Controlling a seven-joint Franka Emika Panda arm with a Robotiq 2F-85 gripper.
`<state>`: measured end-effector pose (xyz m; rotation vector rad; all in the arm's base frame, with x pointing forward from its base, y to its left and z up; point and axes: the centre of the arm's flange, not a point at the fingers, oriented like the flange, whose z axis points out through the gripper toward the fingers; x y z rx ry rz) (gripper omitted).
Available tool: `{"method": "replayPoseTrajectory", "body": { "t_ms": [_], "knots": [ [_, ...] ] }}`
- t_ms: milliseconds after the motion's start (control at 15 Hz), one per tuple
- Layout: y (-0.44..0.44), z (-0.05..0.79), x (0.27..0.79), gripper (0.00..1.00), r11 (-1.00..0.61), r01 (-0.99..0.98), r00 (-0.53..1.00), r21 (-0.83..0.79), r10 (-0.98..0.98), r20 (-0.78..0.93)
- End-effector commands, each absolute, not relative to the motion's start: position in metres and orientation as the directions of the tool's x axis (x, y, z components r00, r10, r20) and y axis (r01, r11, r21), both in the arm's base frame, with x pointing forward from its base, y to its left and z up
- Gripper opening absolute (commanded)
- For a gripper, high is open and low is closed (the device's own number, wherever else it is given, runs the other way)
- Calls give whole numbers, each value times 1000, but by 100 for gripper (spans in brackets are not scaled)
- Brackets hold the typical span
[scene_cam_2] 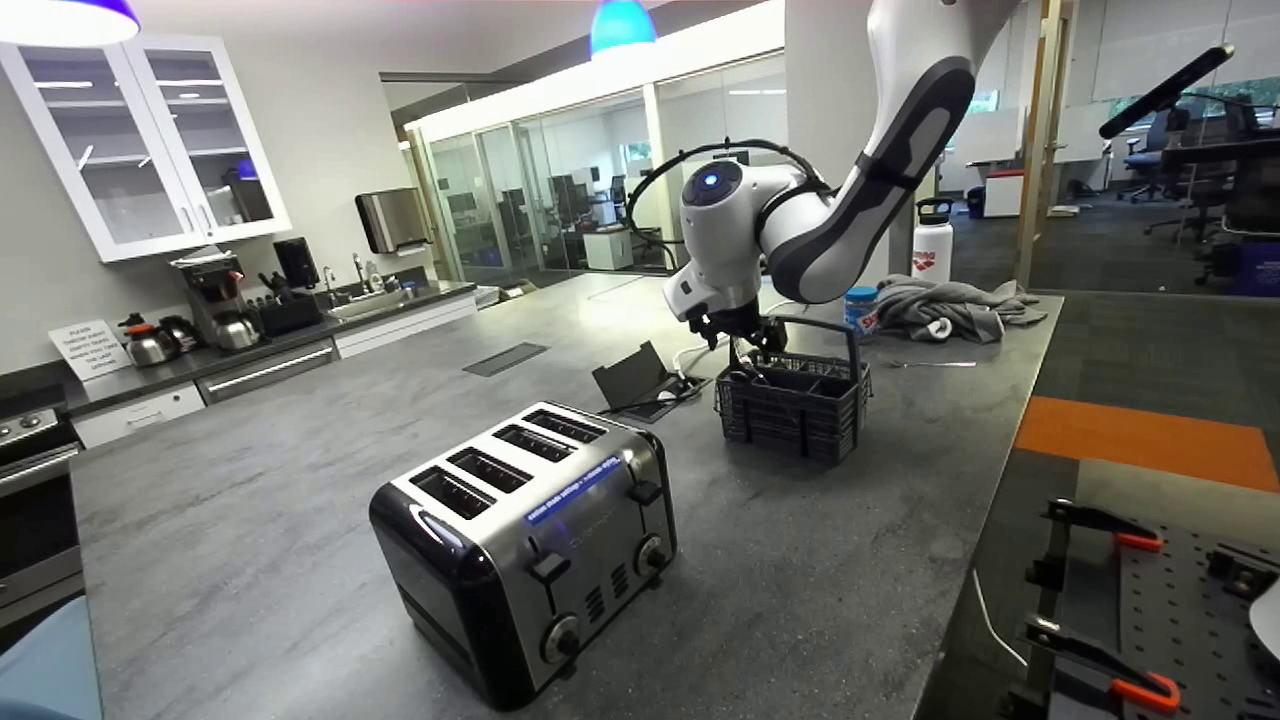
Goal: Take out one fork from the cutlery box and put it on the right side of the counter, take out another fork from the box and place it on the left side of the counter then take out a spoon from the box and place it in between the two forks
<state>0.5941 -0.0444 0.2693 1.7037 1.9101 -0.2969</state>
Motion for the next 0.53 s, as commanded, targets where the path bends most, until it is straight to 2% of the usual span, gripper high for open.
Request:
{"method": "replayPoseTrajectory", "body": {
  "t_ms": [0, 467],
  "knots": [
    [-52, 263, 610, 100, 193, 970, -71, 146, 804, -590],
    [-62, 255, 618, 100, 202, 977, -111, 73, 763, -637]
  ]
}}
